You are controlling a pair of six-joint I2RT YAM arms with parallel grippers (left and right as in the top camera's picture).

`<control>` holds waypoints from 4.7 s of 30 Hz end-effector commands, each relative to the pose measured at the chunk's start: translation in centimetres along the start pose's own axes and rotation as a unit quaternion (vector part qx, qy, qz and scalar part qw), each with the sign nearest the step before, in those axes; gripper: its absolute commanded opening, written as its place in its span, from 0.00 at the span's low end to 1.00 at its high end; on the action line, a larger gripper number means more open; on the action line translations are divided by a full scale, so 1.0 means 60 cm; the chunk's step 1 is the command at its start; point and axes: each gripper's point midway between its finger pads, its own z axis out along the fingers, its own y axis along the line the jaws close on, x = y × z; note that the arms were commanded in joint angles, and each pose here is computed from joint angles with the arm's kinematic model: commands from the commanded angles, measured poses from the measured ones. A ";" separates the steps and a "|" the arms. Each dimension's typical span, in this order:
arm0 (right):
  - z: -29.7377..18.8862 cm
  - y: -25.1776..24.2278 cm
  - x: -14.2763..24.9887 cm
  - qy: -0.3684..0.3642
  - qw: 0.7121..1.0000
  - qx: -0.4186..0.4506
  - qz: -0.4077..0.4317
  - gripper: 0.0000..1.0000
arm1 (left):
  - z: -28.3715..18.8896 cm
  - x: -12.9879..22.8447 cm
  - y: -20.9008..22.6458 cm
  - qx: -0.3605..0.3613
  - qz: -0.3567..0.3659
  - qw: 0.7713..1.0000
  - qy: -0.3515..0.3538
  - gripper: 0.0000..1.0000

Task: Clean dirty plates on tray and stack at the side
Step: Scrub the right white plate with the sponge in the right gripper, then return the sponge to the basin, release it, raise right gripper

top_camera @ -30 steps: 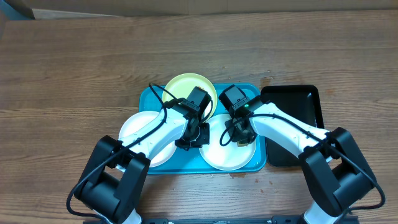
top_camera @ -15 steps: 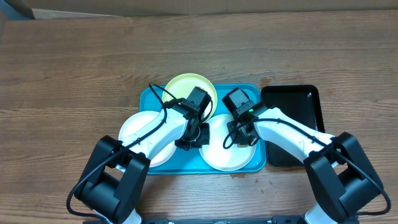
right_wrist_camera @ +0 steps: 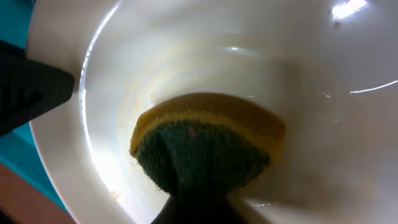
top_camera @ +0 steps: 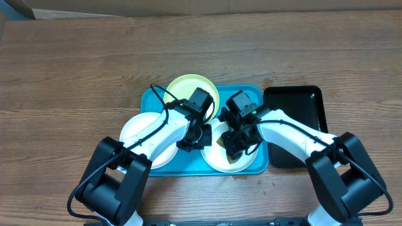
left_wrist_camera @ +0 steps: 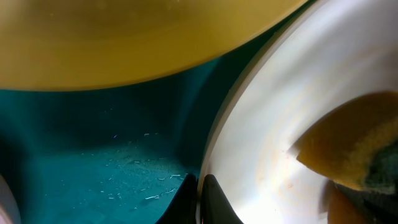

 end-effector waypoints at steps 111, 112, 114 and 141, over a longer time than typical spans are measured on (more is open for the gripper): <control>-0.212 -0.348 -0.033 -0.089 0.919 0.226 0.311 0.59 | -0.001 -0.004 -0.004 0.002 0.005 1.000 0.000 0.36; -0.227 -0.351 -0.040 -0.097 0.917 0.226 0.314 0.64 | -0.001 -0.004 -0.004 0.002 0.005 1.000 0.000 0.36; -0.259 -0.360 -0.054 -0.115 0.912 0.227 0.322 0.76 | -0.001 -0.004 -0.004 0.002 0.005 1.000 0.000 0.37; -0.352 -0.483 -0.011 -0.186 0.854 0.177 0.452 1.00 | -0.002 -0.007 -0.029 0.040 0.033 0.999 0.000 0.27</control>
